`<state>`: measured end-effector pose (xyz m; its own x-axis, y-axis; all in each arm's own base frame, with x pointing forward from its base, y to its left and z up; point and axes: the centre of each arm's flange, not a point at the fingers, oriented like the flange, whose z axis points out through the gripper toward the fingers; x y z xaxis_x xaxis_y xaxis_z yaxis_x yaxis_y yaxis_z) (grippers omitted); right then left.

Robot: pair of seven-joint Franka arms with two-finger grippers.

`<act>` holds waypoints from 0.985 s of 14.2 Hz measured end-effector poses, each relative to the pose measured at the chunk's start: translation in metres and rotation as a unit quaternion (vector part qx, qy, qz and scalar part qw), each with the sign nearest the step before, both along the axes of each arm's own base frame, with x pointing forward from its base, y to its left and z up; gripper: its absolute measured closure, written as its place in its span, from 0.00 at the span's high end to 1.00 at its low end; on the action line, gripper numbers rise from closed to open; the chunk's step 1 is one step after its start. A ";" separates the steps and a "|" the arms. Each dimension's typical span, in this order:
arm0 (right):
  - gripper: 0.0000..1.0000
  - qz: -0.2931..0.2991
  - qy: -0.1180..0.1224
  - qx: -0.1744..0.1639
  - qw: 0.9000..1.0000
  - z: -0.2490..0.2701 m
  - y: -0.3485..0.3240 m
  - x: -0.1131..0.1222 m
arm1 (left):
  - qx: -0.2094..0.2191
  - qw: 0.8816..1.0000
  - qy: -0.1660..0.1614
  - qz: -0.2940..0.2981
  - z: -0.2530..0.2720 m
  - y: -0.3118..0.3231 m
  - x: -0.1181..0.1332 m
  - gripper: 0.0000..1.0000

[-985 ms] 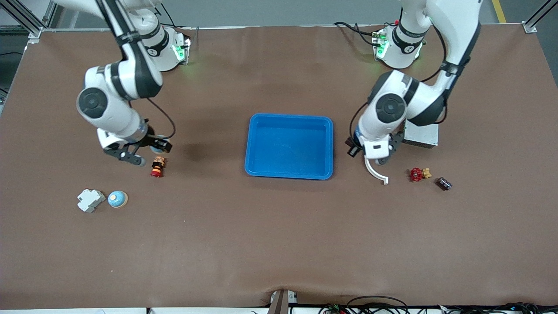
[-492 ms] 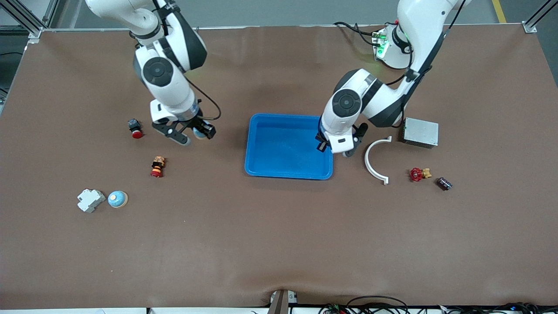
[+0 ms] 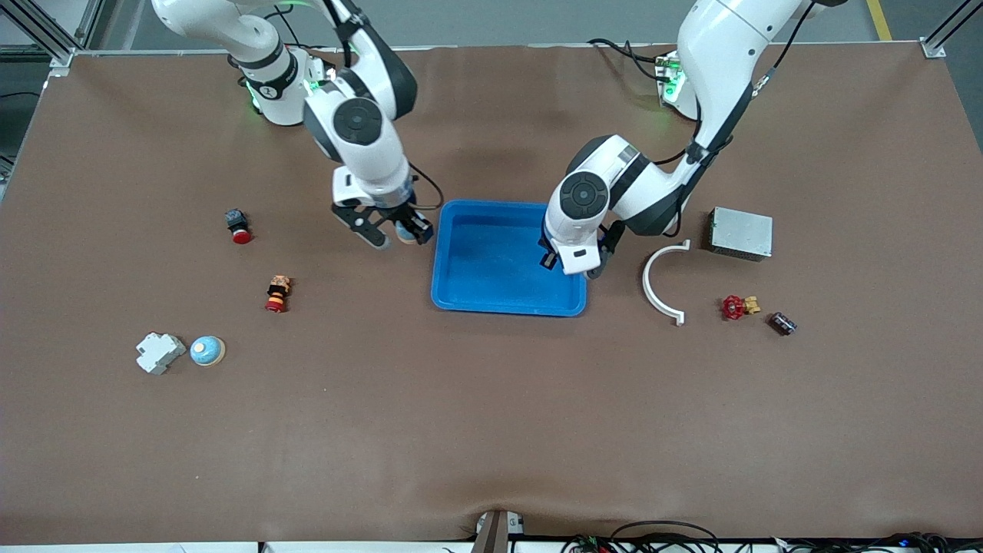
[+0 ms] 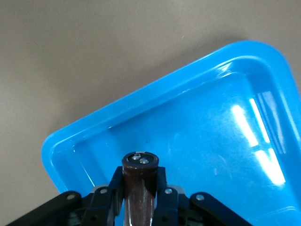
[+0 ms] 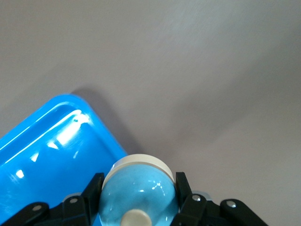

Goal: Place electrolytic capacitor and blue bell in tray
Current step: 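Open the left gripper over the tray while the right gripper lowers the bell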

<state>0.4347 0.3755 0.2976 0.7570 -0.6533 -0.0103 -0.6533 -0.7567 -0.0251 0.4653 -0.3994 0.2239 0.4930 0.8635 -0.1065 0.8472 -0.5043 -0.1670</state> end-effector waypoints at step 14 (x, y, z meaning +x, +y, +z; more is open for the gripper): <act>0.67 -0.069 0.002 0.003 0.998 -0.081 0.091 -0.013 | -0.004 0.999 -0.026 0.044 0.018 0.032 0.045 1.00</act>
<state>0.4221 0.4663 0.2168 0.6602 -0.7509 -0.0172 -0.7511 -0.6597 -0.0263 0.5106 -0.3676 0.2415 0.4196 0.9033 -0.0895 0.8961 -0.4279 -0.1181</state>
